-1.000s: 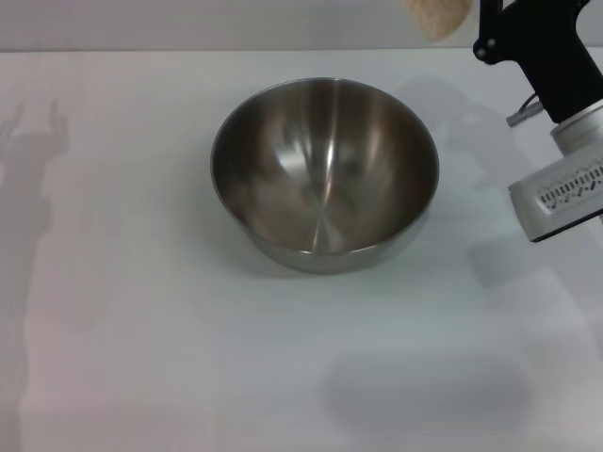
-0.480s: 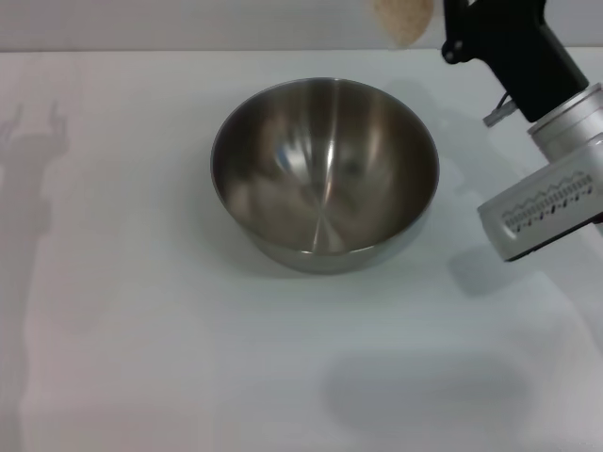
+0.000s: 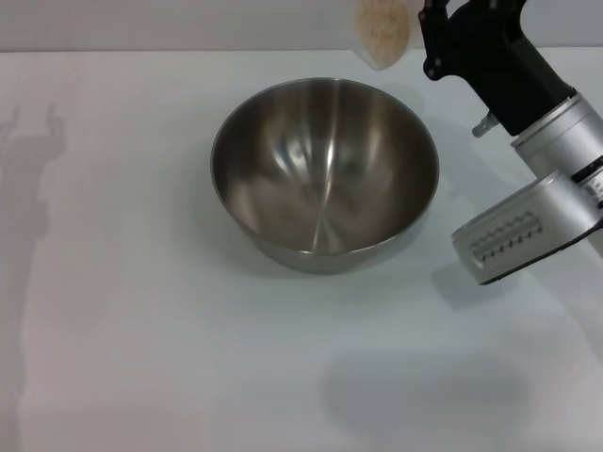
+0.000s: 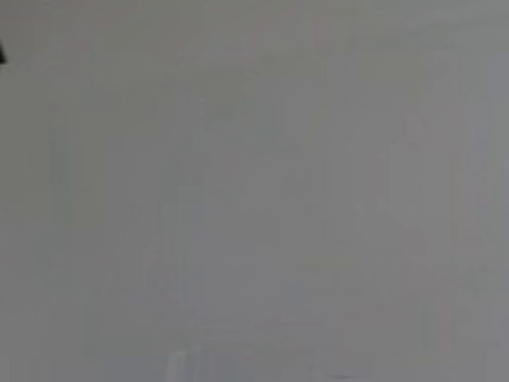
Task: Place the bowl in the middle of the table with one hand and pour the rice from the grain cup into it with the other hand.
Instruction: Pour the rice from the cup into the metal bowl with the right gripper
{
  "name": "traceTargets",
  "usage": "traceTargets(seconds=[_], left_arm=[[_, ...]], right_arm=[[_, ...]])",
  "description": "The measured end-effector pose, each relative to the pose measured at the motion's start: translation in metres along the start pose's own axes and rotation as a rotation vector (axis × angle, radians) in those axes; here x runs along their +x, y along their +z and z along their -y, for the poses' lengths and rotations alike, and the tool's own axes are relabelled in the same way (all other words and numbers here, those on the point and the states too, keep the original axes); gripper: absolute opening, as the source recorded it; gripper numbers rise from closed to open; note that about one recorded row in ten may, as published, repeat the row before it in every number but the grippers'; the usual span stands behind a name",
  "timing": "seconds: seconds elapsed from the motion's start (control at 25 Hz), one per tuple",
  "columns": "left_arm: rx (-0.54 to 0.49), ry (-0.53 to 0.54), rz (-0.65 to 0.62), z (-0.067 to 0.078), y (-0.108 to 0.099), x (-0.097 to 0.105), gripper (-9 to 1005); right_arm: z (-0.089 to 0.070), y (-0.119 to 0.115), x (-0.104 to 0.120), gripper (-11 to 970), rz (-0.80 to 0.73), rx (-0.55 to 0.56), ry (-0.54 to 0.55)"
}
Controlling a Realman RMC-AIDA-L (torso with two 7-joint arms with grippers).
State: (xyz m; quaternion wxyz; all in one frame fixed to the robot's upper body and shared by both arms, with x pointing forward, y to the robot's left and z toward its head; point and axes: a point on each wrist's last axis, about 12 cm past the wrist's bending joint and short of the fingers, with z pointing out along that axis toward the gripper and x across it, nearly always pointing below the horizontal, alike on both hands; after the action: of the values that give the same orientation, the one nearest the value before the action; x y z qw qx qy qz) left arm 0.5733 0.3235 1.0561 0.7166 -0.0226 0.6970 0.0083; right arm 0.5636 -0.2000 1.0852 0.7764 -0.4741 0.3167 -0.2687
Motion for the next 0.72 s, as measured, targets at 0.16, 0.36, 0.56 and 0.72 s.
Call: traceTargets(seconds=[0.16, 0.36, 0.56, 0.72], left_arm=[[0.0, -0.001, 0.002, 0.0, 0.0, 0.0, 451], [0.001, -0.001, 0.005, 0.0, 0.001, -0.001, 451], [-0.002, -0.002, 0.006, 0.0, 0.001, -0.001, 450], [-0.015, -0.007, 0.015, -0.003, 0.001, -0.003, 450]], right_arm=[[-0.002, 0.002, -0.004, 0, 0.025, -0.008, -0.093], [-0.004, 0.004, -0.011, 0, 0.054, -0.006, -0.224], [-0.006, 0.006, -0.018, 1, 0.079, 0.003, -0.357], [-0.006, 0.005, -0.023, 1, 0.11, 0.016, -0.425]])
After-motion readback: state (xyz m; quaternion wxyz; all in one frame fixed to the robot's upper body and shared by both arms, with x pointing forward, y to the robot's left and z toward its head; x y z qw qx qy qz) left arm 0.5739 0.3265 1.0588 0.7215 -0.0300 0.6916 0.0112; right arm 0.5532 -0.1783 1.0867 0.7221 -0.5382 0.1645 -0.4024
